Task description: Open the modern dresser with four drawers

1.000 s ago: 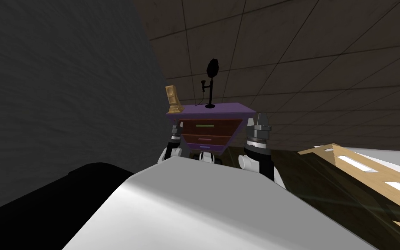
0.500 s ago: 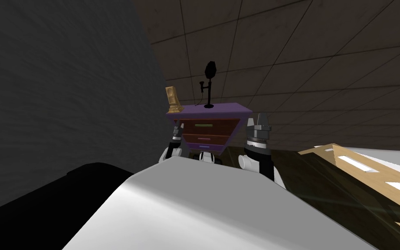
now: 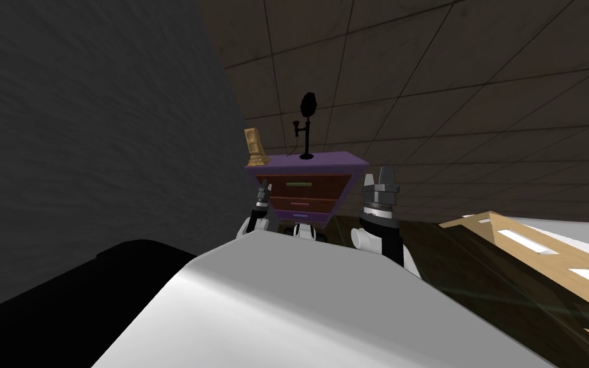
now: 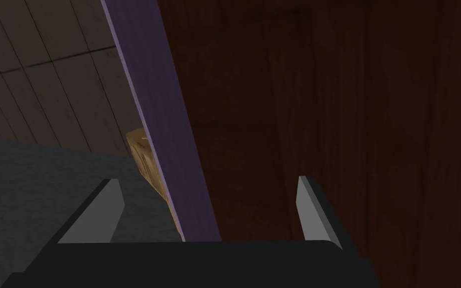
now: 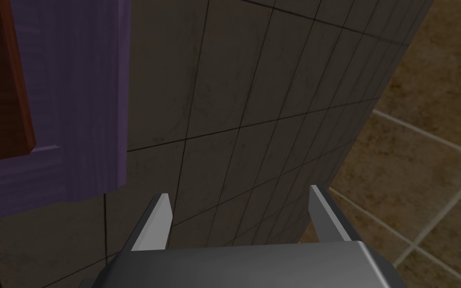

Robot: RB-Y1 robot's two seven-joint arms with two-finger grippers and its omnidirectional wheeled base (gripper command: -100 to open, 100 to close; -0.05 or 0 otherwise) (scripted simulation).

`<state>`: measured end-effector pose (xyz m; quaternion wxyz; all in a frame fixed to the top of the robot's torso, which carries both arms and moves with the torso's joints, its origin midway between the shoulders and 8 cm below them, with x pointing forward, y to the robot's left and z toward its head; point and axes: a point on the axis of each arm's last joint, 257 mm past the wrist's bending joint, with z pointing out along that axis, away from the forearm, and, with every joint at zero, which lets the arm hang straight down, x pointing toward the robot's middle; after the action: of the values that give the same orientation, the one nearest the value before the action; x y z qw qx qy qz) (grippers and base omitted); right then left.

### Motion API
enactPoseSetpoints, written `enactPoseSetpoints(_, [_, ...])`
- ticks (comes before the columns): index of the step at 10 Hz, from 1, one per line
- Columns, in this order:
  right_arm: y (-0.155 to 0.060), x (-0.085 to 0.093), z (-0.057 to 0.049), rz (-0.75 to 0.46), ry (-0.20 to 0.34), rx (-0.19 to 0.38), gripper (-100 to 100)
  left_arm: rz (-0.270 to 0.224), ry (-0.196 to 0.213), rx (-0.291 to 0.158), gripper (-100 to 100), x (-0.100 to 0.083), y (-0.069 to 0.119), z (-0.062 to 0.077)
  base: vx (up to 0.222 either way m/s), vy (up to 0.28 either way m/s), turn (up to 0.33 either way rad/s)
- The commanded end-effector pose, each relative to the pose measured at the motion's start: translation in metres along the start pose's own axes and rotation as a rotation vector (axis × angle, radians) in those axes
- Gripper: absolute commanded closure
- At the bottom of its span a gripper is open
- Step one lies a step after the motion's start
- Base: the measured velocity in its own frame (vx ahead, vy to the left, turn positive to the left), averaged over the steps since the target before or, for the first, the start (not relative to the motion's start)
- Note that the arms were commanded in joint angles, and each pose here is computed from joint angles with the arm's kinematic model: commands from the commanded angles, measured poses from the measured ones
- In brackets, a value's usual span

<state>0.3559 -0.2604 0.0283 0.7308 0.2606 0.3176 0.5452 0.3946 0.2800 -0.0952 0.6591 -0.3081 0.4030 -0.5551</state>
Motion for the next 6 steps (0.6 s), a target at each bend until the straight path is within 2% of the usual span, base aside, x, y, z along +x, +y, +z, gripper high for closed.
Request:
enactPoseSetpoints(1, [0.0, 0.0, 0.0, 0.0, 0.0, 0.0, 0, 0.0, 0.005, -0.04, -100, 0.001, 0.023, -0.006, -0.004, -0.017, 0.014])
enactPoseSetpoints(2, [0.0, 0.0, 0.0, 0.0, 0.0, 0.0, 0, 0.002, 0.008, -0.044, -100, 0.001, 0.03, -0.008, -0.015, -0.027, 0.017])
enactPoseSetpoints(3, [0.0, 0.0, 0.0, 0.0, 0.0, 0.0, 0, 0.002, 0.008, -0.066, -100, 0.001, 0.04, -0.012, -0.01, -0.021, -0.006])
enactPoseSetpoints(5, [0.0, 0.0, 0.0, 0.0, 0.0, 0.0, 0, 0.004, 0.011, -0.064, -100, 0.002, 0.044, -0.012, -0.003, -0.013, 0.006])
enactPoseSetpoints(6, [0.0, 0.0, 0.0, 0.0, 0.0, 0.0, 0, 0.004, 0.011, -0.084, -100, 0.002, 0.053, -0.016, -0.009, -0.018, 0.009])
